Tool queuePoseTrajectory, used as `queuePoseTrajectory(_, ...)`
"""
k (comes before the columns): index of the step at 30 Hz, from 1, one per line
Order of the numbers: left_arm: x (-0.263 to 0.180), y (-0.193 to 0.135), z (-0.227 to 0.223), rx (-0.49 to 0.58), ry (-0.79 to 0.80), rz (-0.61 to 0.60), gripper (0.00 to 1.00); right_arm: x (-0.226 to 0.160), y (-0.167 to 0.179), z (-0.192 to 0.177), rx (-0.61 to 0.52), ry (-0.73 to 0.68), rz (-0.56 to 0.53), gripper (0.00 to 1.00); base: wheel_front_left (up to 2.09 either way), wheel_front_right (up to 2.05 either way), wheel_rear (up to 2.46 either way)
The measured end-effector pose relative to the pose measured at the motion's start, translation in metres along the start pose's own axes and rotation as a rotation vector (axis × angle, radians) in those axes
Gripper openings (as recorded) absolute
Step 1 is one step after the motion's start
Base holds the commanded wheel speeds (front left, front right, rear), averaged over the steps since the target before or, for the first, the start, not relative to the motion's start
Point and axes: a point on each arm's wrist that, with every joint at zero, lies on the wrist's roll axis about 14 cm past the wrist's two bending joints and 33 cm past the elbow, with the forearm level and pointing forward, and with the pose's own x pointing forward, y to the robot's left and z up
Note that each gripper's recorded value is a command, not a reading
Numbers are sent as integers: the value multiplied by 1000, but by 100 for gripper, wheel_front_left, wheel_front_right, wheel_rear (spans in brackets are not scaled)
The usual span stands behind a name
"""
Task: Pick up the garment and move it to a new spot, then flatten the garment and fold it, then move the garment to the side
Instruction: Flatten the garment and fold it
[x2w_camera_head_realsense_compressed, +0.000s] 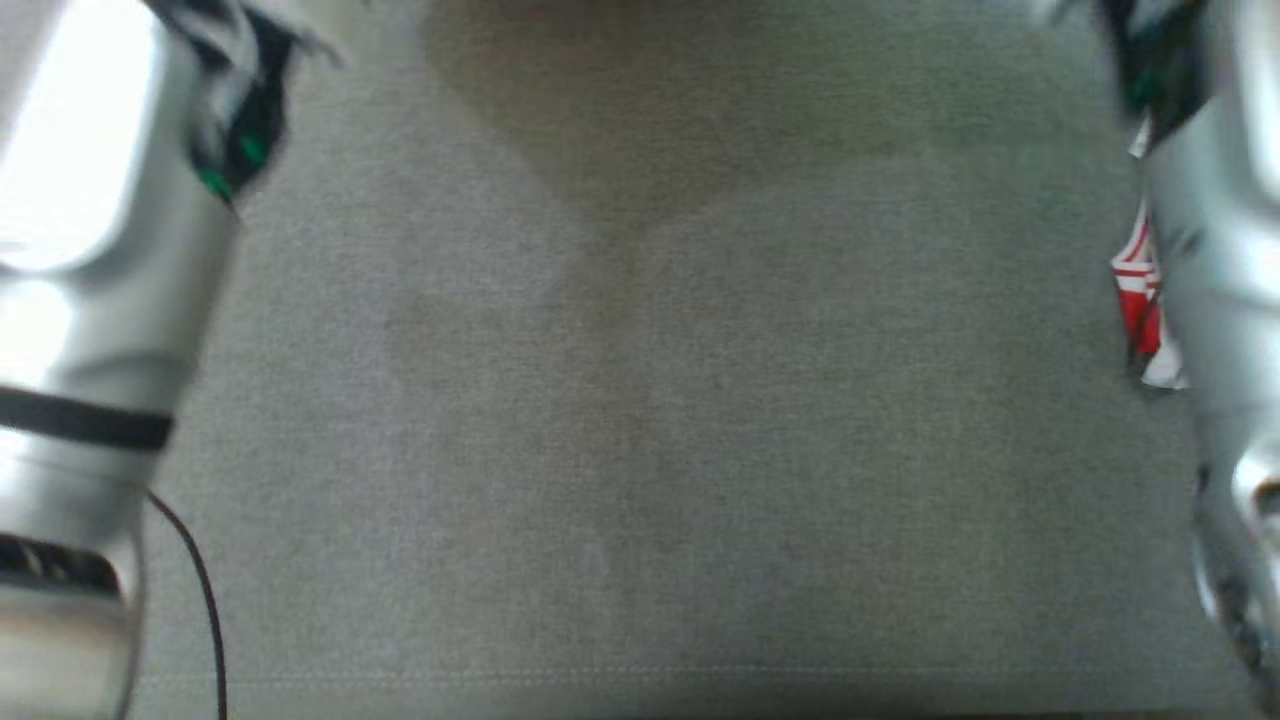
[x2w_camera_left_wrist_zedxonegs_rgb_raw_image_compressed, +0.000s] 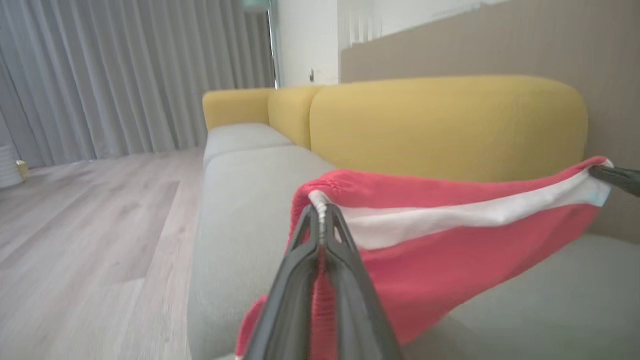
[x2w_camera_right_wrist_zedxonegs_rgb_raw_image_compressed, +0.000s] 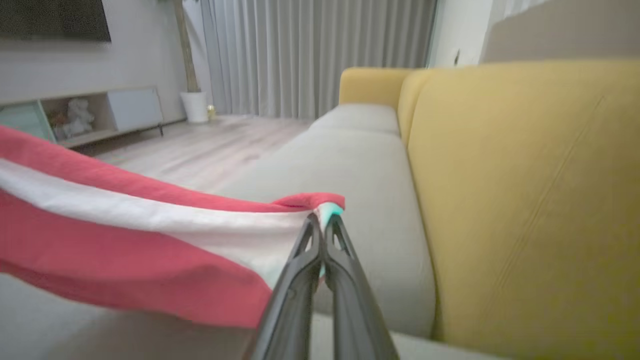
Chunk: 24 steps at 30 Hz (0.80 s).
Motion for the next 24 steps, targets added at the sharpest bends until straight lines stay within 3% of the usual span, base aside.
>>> queuePoseTrajectory(3, -21, -11, -35, -17, 89, -16, 0, -14, 16, -55, -18, 146, 40, 0, 0, 0, 0)
queuePoseTrajectory(6, -48, -20, -65, -9, 174, -41, 0, -29, 27, -83, -30, 228, 72, 0, 0, 0, 0)
queuePoseTrajectory(14, -116, -39, -110, 21, 344, -86, 0, -66, 34, -110, -102, 389, 141, 0, 0, 0, 0)
queuePoseTrajectory(24, -177, -68, -118, 77, 432, -162, 0, -133, 33, -129, -213, 609, 231, 0, 0, 0, 0)
